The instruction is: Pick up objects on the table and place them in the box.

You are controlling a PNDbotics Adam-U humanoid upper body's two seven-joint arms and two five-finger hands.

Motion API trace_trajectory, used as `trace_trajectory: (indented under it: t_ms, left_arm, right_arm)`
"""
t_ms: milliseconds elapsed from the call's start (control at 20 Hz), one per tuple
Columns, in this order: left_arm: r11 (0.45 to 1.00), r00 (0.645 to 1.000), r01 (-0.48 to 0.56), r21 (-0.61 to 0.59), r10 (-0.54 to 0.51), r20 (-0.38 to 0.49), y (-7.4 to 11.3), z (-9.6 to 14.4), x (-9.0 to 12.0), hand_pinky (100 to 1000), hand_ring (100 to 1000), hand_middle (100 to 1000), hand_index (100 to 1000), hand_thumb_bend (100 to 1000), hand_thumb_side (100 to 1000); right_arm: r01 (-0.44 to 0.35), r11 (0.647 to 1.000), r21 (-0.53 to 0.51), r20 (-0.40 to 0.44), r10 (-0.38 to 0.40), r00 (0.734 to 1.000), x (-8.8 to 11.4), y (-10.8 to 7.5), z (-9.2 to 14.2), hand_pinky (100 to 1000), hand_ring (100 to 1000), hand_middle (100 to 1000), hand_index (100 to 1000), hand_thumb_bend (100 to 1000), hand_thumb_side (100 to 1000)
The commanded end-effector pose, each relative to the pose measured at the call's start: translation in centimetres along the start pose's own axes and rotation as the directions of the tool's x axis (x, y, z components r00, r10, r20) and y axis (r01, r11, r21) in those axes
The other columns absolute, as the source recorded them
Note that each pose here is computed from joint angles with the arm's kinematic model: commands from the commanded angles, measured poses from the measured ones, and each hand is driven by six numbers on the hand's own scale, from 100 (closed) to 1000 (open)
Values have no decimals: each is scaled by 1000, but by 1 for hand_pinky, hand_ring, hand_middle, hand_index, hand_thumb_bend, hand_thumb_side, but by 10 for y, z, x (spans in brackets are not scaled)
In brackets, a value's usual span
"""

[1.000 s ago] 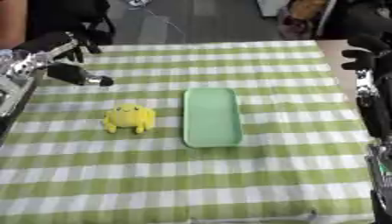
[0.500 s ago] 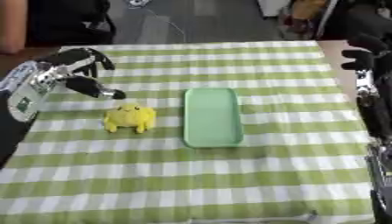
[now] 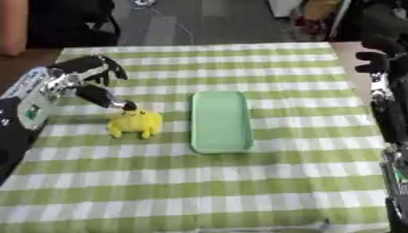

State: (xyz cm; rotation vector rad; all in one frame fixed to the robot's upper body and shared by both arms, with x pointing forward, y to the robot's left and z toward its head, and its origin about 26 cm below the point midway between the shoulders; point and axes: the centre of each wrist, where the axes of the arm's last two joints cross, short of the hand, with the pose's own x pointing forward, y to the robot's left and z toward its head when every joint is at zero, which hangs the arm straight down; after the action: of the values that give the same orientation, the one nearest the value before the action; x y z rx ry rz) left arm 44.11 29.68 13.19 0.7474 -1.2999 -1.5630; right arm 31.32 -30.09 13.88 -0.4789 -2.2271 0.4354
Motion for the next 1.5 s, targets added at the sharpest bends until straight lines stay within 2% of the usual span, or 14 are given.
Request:
trace_trajectory:
  t_ms: [50, 400, 900, 1500]
  left_arm:
    - [1000, 999, 23, 18, -23, 28, 13, 2, 5, 576, 547, 716, 793, 889, 695]
    - [1000, 998, 26, -7, -25, 61, 14, 0, 11, 576, 548, 708, 787, 892, 697]
    - [996, 996, 1, -94, 7, 85, -4, -5, 13, 574, 549, 704, 783, 902, 695]
    - [992, 996, -9, -129, 21, 88, -16, -7, 15, 573, 550, 701, 773, 908, 693]
  right_arm:
    - [-11, 1000, 4, 28, 11, 1000, 5, -5, -6, 677, 750, 774, 877, 100, 839]
    - [-11, 1000, 6, 30, 11, 1000, 5, -5, -6, 677, 750, 774, 877, 100, 839]
    - [-10, 1000, 5, 30, 10, 1000, 5, -5, -6, 677, 750, 774, 878, 100, 839]
    - [-9, 1000, 3, 31, 9, 999, 5, -5, -6, 677, 751, 775, 878, 100, 839]
